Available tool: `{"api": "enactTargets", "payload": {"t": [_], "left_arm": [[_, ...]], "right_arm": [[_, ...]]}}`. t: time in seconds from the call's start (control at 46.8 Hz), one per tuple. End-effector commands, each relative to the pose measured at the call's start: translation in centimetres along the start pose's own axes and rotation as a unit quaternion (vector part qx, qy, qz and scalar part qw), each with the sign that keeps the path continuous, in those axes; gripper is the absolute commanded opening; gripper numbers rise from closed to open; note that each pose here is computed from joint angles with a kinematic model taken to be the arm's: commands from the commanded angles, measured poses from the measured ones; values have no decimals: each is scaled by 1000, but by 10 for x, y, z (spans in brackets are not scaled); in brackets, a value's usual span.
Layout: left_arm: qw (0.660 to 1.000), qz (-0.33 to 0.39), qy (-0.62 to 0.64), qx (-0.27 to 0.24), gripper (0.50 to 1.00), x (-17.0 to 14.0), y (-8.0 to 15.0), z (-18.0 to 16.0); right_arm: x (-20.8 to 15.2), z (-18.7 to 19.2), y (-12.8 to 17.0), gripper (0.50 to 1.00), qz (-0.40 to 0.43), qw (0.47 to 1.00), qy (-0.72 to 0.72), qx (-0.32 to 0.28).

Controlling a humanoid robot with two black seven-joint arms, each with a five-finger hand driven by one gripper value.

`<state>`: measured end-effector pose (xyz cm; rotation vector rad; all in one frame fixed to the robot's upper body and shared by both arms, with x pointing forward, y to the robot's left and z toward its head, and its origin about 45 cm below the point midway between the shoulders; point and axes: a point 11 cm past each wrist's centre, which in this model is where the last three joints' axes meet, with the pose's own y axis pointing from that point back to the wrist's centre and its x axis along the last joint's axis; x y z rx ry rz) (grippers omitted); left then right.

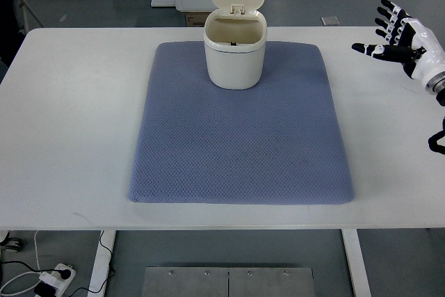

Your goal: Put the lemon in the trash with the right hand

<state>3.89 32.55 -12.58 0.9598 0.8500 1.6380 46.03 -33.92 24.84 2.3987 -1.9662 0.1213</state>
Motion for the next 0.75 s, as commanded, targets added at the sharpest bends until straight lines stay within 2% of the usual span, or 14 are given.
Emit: {"api": "enactTargets", "payload": {"t": [0.0, 0.299, 0.727], "left_arm": [[1000, 0, 0, 0, 1000, 0, 0, 0], [1000, 0, 0, 0, 1000, 0, 0, 0], [1000, 0, 0, 0, 1000, 0, 0, 0]], "right_arm": [[-1, 7, 4, 1000, 11, 1000, -22, 6], [-14, 30, 10, 1000, 43, 993, -108, -3], [-56, 63, 16, 1000, 46, 981, -189, -16]]}}
